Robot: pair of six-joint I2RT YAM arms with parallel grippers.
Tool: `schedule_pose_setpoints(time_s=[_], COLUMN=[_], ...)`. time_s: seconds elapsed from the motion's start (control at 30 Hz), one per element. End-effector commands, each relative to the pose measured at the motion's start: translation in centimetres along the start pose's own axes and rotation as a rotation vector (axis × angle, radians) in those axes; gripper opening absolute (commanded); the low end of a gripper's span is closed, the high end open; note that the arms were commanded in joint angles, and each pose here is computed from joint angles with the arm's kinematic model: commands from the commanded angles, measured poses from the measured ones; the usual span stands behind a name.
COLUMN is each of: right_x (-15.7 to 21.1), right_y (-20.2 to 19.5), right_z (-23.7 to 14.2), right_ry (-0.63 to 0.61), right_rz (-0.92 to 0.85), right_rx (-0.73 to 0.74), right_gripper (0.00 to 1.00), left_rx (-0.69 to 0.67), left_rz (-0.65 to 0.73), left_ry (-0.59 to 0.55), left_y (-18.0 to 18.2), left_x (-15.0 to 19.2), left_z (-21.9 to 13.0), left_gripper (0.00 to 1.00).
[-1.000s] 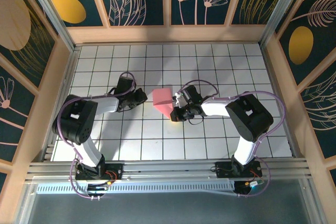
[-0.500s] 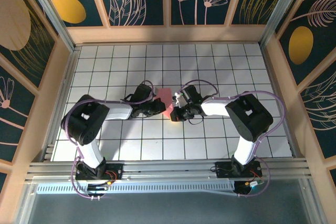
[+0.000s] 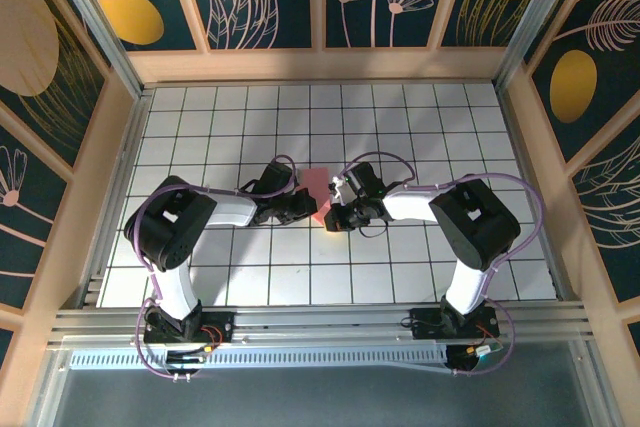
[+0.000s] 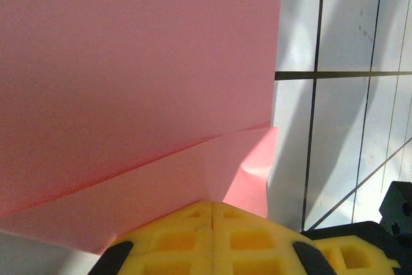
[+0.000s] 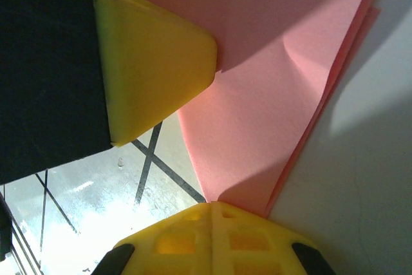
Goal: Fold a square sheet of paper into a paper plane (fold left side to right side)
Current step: Third fold the triangle at the center of the table.
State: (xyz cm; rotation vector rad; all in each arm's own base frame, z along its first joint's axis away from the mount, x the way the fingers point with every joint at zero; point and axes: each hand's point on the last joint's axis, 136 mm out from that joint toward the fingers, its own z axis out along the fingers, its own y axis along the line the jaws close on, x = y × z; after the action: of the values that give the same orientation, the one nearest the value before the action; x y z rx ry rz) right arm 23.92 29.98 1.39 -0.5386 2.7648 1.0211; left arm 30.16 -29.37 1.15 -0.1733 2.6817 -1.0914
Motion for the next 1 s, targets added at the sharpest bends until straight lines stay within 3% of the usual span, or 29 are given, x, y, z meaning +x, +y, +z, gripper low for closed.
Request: schedule_pose_setpoints(time_s=[0.0, 0.57, 0.8, 0.97], right_x=[7.0, 7.6, 3.6, 1.7], right_y=[-4.3, -2.7, -0.2, 1.3], right_z=[0.0, -1.8, -4.6, -4.0], right_ry=[0.206, 0.192, 0.064, 0.019], right_rz=[0.115, 0.106, 0.078, 0.06], right_rx=[0.174, 0.141, 0.054, -0.007], right_gripper=[0.0, 0.0, 0.0, 0.0], left_rx=[-0.224, -0.251, -0.194, -0.201], left_rz=[-0.081, -0.11, -0.13, -0.121], left_ry=[0.055, 0.057, 0.069, 0.064], left_y=[6.1, 7.1, 6.3, 6.3], left_x=[2.6, 2.9, 3.4, 3.4], left_z=[0.7, 0.9, 1.3, 1.1], left_gripper=[0.0, 0.0, 0.0, 0.0])
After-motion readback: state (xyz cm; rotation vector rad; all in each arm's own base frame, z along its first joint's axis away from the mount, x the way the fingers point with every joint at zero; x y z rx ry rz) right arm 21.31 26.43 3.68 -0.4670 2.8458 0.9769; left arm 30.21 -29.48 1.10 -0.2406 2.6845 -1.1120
